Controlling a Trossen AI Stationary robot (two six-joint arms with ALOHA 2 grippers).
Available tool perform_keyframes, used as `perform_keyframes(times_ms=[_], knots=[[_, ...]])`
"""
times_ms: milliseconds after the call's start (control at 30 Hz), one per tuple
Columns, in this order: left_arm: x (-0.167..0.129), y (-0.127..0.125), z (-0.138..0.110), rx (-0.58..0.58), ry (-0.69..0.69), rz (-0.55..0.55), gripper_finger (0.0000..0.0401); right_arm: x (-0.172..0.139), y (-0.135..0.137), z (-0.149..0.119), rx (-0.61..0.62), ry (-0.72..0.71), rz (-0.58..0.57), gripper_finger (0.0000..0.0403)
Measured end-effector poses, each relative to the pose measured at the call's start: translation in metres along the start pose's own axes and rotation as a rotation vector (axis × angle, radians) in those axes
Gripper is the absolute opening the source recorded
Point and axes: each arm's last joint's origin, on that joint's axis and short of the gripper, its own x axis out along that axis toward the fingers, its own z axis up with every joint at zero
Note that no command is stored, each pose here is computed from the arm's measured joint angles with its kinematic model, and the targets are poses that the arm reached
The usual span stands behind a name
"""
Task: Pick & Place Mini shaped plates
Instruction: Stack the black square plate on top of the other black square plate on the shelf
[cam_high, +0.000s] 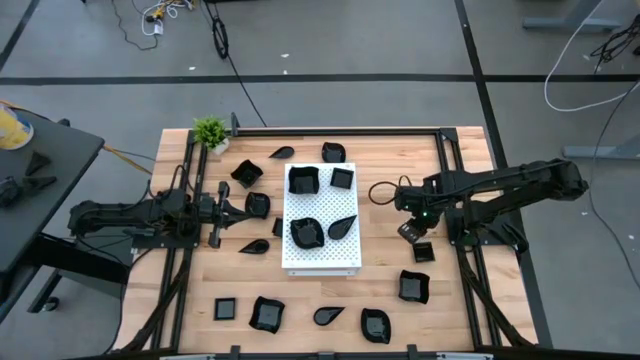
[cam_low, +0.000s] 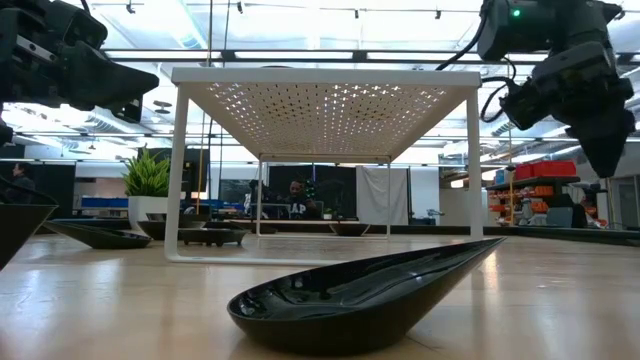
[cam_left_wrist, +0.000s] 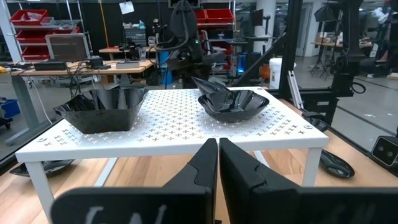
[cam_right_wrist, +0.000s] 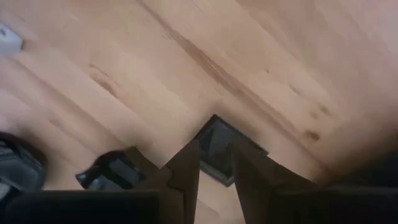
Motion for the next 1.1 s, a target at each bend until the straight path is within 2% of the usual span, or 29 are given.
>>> perform_keyframes(times_ms=[167, 433, 633, 933, 1100], knots=[[0.0, 0.0, 0.0, 0.0, 0.0, 0.0, 0.0021, 0.003, 0.007, -0.009, 0.038, 0.008, -0.014, 0.0098], [0.0, 0.0, 0.0, 0.0, 0.0, 0.0, 0.0021, 0.006, 0.008, -0.016, 0.186, -0.055, -0.084, 0.0098], [0.0, 0.0, 0.0, 0.0, 0.0, 0.0, 0.0021, 0.023, -0.002, -0.03, 0.229, 0.011, -0.176, 0.0098], [0.0, 0.0, 0.0, 0.0, 0.0, 0.0, 0.0021, 0.034, 0.0, -0.042, 0.239, 0.019, -0.192, 0.0098], [0.0, 0.0, 0.0, 0.0, 0.0, 0.0, 0.0021, 0.035, 0.004, -0.045, 0.184, 0.019, -0.172, 0.0098]])
